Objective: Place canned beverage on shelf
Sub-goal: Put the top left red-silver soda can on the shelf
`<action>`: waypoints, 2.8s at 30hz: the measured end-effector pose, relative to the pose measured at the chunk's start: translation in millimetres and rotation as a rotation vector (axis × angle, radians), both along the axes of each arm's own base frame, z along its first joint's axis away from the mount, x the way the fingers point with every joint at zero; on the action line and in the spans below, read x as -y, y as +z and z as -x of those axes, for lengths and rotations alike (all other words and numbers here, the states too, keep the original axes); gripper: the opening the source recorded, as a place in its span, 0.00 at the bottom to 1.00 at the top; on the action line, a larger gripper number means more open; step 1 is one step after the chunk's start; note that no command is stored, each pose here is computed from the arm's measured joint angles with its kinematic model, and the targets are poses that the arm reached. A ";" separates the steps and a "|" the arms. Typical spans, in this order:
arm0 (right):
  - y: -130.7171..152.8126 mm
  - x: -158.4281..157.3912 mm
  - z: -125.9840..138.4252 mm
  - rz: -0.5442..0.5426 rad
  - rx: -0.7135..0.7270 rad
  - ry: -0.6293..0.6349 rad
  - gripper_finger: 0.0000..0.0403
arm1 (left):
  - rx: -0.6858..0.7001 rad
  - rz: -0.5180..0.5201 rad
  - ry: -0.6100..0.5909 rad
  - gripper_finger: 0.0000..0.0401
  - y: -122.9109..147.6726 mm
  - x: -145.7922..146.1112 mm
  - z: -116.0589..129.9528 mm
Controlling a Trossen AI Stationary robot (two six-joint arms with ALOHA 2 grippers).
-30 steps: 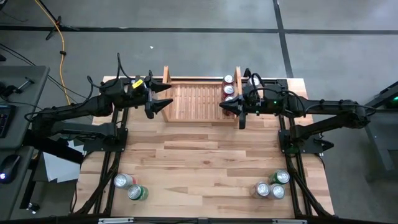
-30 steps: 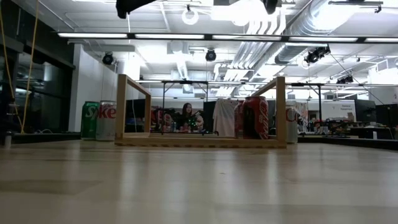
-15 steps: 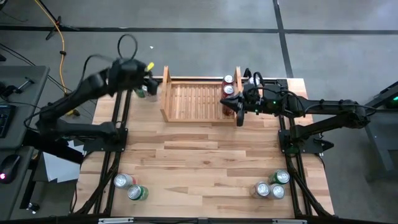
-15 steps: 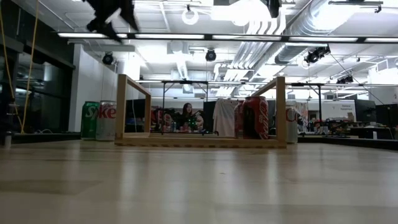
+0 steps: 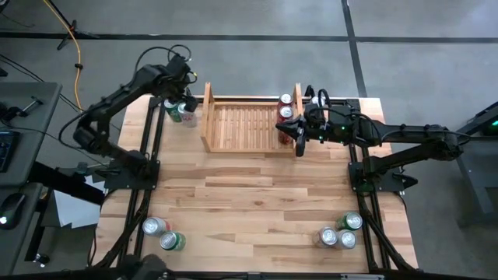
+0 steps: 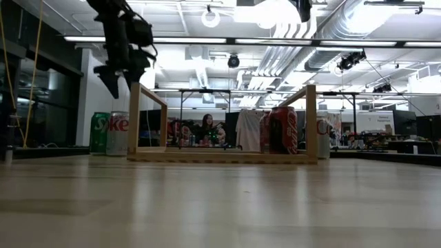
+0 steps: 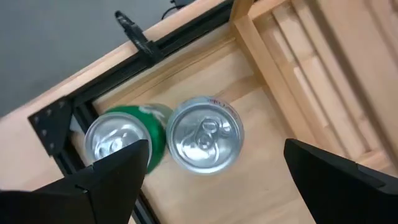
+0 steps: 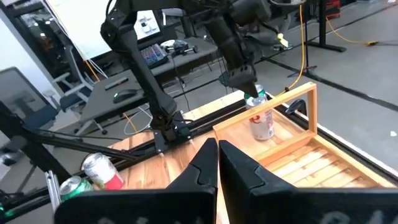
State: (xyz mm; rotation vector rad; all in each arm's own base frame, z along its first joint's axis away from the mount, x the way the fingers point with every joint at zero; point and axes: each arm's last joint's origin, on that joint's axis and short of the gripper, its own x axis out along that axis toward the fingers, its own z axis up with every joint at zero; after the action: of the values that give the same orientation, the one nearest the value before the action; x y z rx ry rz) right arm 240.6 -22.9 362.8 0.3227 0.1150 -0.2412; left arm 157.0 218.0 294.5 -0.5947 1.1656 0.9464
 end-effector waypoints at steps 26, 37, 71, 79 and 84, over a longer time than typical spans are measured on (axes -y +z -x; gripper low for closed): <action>-1.7 -0.1 0.3 -0.012 -0.016 -0.001 0.00 | -0.227 0.161 -0.318 0.91 -61.4 -30.3 -21.4; -2.1 0.0 0.4 -0.012 -0.020 -0.004 0.00 | -0.249 0.208 -0.305 0.91 -74.4 -33.7 -24.8; -2.1 0.2 0.4 -0.012 -0.019 -0.012 0.00 | 0.046 -0.177 -0.085 0.71 105.3 26.2 -1.6; -2.0 1.4 0.7 -0.005 -0.019 -0.048 0.00 | 0.287 -0.345 -0.326 0.71 159.9 73.5 -40.2; -2.0 3.1 1.2 -0.037 -0.008 -0.118 0.00 | 0.318 -0.379 -0.465 0.71 173.5 84.3 -90.6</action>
State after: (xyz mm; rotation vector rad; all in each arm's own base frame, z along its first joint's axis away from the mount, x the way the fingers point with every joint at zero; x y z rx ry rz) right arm 239.4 -26.0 360.8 0.3658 0.1083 -0.3580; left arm 247.6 133.6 468.0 -0.1448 0.7623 0.6194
